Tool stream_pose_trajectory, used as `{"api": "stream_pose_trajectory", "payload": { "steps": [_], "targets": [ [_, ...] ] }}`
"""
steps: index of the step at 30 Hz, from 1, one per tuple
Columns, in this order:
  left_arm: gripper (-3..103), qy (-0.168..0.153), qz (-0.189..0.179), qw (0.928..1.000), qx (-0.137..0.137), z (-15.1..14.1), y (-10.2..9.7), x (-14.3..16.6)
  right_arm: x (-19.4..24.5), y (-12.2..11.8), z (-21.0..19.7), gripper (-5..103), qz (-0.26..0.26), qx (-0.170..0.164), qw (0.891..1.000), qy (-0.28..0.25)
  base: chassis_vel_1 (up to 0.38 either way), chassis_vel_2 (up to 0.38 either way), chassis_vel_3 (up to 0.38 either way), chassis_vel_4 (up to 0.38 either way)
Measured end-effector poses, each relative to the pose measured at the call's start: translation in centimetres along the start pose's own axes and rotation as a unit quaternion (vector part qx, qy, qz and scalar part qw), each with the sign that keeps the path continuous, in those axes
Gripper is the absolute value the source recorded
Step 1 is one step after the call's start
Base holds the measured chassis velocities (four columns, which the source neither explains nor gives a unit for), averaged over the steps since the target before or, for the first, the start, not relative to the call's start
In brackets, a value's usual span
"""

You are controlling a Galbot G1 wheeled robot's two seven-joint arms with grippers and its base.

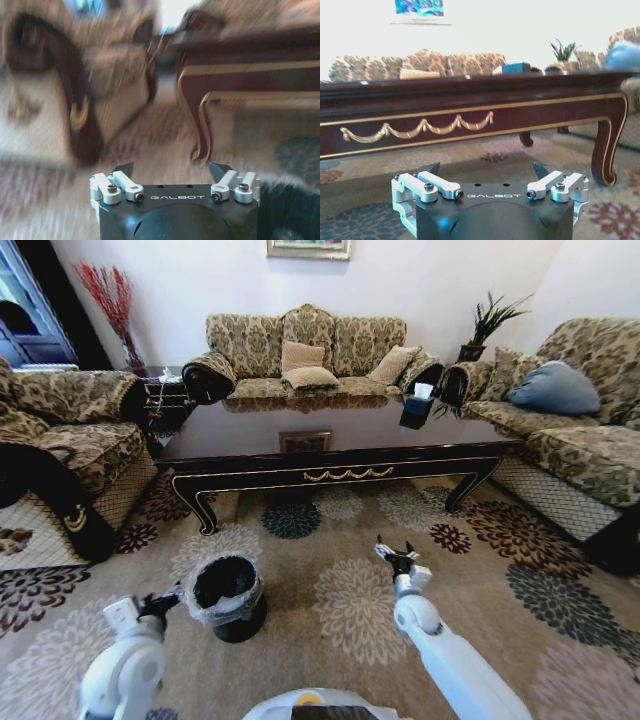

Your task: Move to the front of the table and pick up the trash from the floor, then place it into the trash bin.

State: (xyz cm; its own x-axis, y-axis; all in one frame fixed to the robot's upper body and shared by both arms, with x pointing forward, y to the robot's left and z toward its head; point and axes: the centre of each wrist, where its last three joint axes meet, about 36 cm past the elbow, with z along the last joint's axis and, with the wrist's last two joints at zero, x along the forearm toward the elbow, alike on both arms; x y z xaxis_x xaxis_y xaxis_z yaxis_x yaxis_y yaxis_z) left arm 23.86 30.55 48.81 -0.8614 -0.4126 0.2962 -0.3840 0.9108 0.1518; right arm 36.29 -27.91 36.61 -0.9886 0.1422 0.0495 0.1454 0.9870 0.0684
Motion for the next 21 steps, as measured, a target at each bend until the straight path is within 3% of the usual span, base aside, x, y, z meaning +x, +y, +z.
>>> {"api": "stream_pose_trajectory", "payload": {
  "steps": [1, 3, 4, 7, 14, 21],
  "targets": [
    [92, -0.034, 0.017, 0.999, -0.022, 0.7, 0.2, 0.7, 1.1, -0.3, -0.5, 100, -0.009, 0.0, 1.0, -0.021, 0.0, 0.0, 0.0, 0.0],
    [92, -0.04, 0.02, 0.9986, -0.027, 0.9, 0.2, 0.9, 1.5, -0.4, -0.6, 100, -0.015, -0.001, 0.999, -0.032, 0.0, 0.0, 0.0, 0.0],
    [98, -0.08, 0.037, 0.9945, -0.056, 1.9, 0.1, 1.5, 3.1, -1.0, -0.8, 100, -0.042, 0.002, 0.996, -0.076, 0.0, 0.0, 0.0, 0.0],
    [100, -0.116, 0.047, 0.9888, -0.081, 3.4, -0.4, 2.1, 5.3, -1.6, -0.8, 100, -0.068, 0.031, 0.991, -0.113, 0.0, 0.0, 0.0, 0.0],
    [100, -0.153, 0.047, 0.9863, -0.04, 5.5, -1.8, 1.6, 7.8, -0.8, -0.7, 100, -0.073, 0.046, 0.989, -0.117, 0.0, 0.0, 0.0, 0.0],
    [100, -0.183, 0.06, 0.9809, -0.026, 5.8, -2.0, 1.2, 8.2, -0.1, -2.1, 100, -0.066, 0.031, 0.989, -0.128, 0.0, 0.0, 0.0, 0.0]
  ]
}}
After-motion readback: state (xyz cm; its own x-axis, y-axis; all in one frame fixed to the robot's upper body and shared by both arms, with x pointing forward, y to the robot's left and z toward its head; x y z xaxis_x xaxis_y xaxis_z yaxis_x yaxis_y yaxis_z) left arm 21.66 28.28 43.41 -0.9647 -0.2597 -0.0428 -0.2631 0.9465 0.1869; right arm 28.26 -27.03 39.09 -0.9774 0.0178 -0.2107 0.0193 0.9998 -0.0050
